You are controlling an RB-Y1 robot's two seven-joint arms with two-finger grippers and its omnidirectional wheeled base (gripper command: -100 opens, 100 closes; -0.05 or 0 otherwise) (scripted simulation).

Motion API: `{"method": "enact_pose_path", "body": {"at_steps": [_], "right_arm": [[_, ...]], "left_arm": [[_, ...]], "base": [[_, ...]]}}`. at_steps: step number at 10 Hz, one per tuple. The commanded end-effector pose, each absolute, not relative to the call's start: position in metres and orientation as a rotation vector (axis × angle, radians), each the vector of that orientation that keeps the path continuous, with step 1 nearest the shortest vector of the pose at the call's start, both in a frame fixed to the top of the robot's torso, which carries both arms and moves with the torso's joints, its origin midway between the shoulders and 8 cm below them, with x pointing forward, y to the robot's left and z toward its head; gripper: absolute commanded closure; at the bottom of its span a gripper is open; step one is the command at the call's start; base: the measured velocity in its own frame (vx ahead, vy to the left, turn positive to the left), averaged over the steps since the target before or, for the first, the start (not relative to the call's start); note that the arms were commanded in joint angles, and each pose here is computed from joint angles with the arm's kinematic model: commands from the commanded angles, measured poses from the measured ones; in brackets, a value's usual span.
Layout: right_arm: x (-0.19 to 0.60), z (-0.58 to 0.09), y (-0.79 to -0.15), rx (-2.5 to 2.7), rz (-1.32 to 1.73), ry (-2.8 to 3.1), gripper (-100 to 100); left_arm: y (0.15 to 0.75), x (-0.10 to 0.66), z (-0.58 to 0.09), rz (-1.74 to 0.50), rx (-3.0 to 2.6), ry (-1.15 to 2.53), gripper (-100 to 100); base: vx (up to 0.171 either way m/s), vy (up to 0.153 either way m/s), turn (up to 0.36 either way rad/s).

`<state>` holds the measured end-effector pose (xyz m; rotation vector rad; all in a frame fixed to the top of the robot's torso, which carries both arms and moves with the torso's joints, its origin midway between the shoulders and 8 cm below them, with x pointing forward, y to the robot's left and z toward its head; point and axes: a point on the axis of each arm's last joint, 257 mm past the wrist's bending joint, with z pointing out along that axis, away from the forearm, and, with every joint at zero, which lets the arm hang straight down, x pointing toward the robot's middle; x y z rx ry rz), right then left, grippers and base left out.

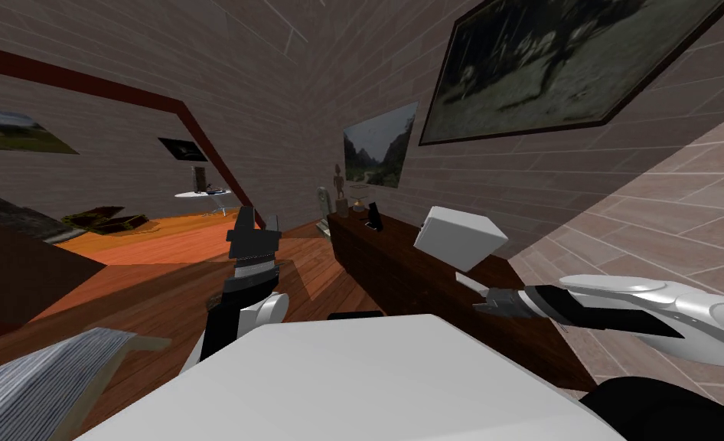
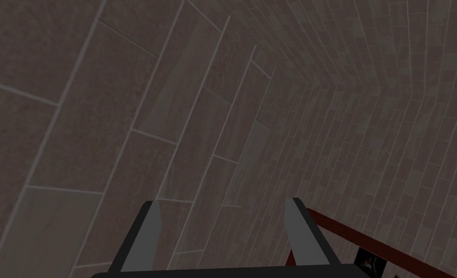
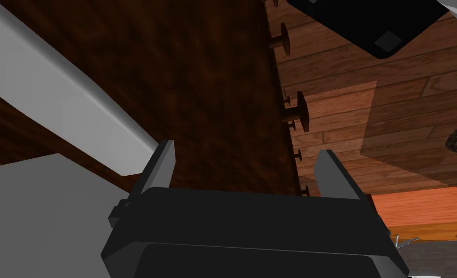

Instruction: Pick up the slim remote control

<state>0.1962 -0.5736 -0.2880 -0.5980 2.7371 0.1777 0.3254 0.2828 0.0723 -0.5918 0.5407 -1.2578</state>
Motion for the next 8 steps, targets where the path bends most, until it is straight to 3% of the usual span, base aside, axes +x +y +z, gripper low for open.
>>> {"method": "enact_pose_path", "body": {"at_steps": [1,4,8], "right_arm": [[0.184,-0.294,-0.586,-0.541,0.164,2.769,-100],[0.193,-0.291,-0.587,-0.636,0.135,2.754,-100],[0.150,-0.290,-0.632,-0.755,0.005,2.877,-100]], "left_arm": [[0.283,0.325,0.072,-1.258,-0.592,0.541,0],[0.283,0.325,0.072,-1.258,-0.592,0.541,0],[0.283,0.325,0.072,-1.258,-0.592,0.541,0]], "base": [[0.008,-0.050,0.152],[-0.002,-0.004,-0.023],[0.006,-0.060,0.288]]}}
